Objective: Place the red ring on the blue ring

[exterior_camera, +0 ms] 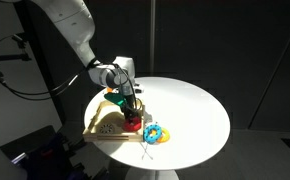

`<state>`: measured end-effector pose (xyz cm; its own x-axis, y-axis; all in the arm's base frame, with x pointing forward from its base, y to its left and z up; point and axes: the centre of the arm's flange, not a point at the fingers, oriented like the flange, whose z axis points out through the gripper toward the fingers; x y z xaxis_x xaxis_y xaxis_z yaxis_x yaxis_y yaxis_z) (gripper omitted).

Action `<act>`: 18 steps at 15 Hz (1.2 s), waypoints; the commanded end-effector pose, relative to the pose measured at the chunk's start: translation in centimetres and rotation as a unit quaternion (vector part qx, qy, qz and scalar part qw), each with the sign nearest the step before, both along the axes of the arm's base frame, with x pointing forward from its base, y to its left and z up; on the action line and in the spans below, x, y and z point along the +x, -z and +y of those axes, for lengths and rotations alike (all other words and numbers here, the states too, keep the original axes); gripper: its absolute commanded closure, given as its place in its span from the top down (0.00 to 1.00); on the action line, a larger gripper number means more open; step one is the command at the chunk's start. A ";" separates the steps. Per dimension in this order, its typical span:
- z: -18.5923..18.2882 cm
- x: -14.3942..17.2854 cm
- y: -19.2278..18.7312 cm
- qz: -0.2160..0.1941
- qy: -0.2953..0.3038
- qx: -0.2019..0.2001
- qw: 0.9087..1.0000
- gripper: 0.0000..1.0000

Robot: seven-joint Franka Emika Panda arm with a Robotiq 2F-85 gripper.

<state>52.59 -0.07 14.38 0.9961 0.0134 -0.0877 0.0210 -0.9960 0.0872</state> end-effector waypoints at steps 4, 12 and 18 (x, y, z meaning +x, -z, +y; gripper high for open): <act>-1.3 2.1 -5.6 -0.010 -0.001 0.021 1.000 0.10; -4.5 5.6 -9.7 -0.036 0.025 0.002 0.999 0.10; -8.9 7.0 -8.0 -0.024 0.057 -0.035 0.997 0.10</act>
